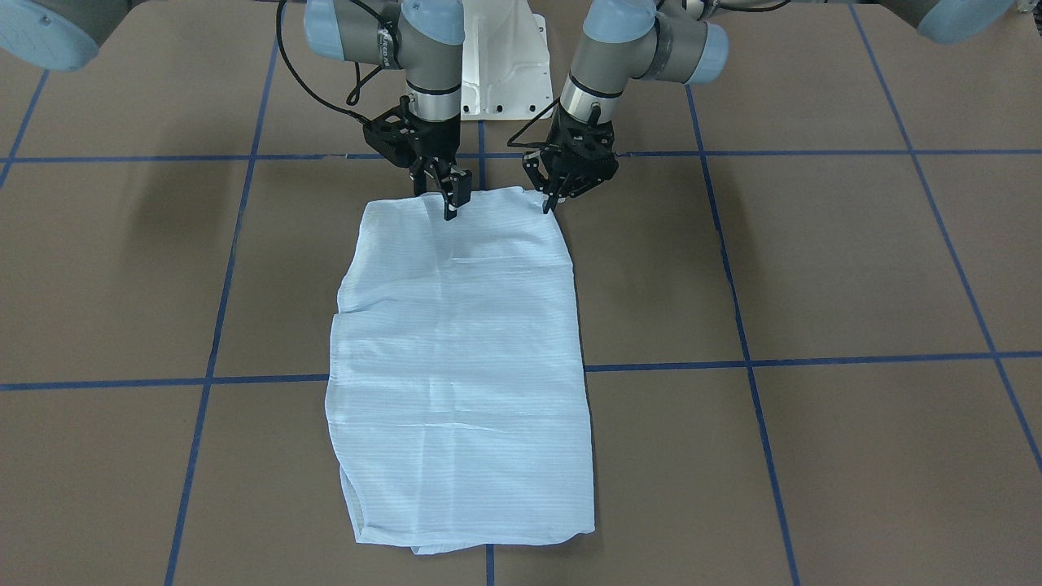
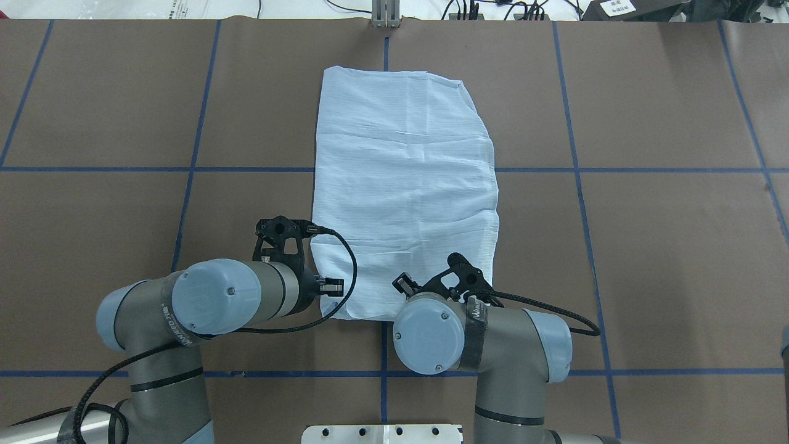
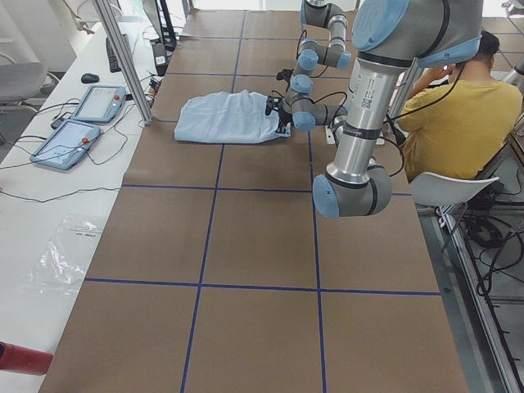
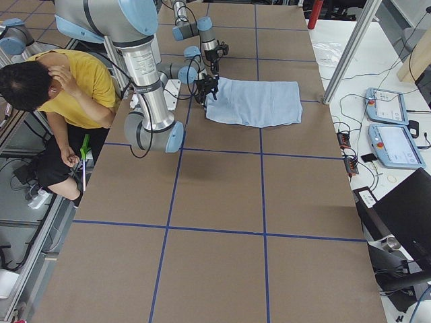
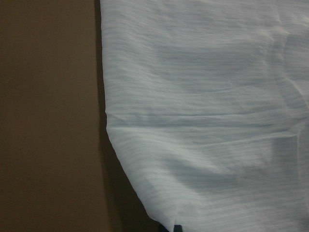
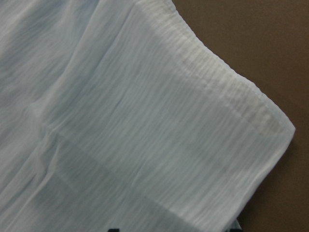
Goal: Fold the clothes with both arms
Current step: 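Lower both grippers to the shirt's edge nearest the robot, then grasp the near edge with both grippers and lift it, then fold the near edge with both grippers toward the far end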
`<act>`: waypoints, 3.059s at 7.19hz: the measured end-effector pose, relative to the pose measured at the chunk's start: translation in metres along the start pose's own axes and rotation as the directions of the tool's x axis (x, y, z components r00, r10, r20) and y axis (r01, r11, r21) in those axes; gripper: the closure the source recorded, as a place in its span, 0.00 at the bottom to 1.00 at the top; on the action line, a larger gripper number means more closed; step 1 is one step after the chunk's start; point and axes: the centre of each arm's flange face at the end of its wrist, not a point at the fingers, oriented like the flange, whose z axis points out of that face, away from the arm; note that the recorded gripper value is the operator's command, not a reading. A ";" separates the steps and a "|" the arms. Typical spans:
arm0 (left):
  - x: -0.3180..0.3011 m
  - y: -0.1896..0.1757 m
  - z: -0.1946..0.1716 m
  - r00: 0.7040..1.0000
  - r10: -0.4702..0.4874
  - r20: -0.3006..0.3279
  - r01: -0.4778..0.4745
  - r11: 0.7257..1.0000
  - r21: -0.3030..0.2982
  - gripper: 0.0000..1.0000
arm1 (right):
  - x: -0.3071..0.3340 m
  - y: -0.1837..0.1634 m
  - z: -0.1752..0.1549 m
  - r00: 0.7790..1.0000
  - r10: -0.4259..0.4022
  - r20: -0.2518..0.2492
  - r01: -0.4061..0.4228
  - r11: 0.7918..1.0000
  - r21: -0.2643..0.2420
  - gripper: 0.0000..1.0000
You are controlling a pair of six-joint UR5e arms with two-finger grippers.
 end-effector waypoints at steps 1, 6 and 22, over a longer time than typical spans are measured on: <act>0.000 0.000 0.000 1.000 0.000 0.000 0.000 1.000 0.000 1.00 | -0.001 0.000 0.002 1.000 0.010 0.000 -0.010 1.000 0.005 0.55; 0.003 0.000 -0.004 1.000 0.001 -0.011 -0.001 1.000 0.000 1.00 | -0.013 -0.016 0.002 0.999 0.042 0.018 -0.042 0.999 0.019 1.00; -0.003 -0.214 -0.060 0.996 -0.010 0.092 -0.004 0.987 0.158 1.00 | -0.145 -0.118 -0.079 0.977 -0.069 0.200 0.033 0.983 0.180 1.00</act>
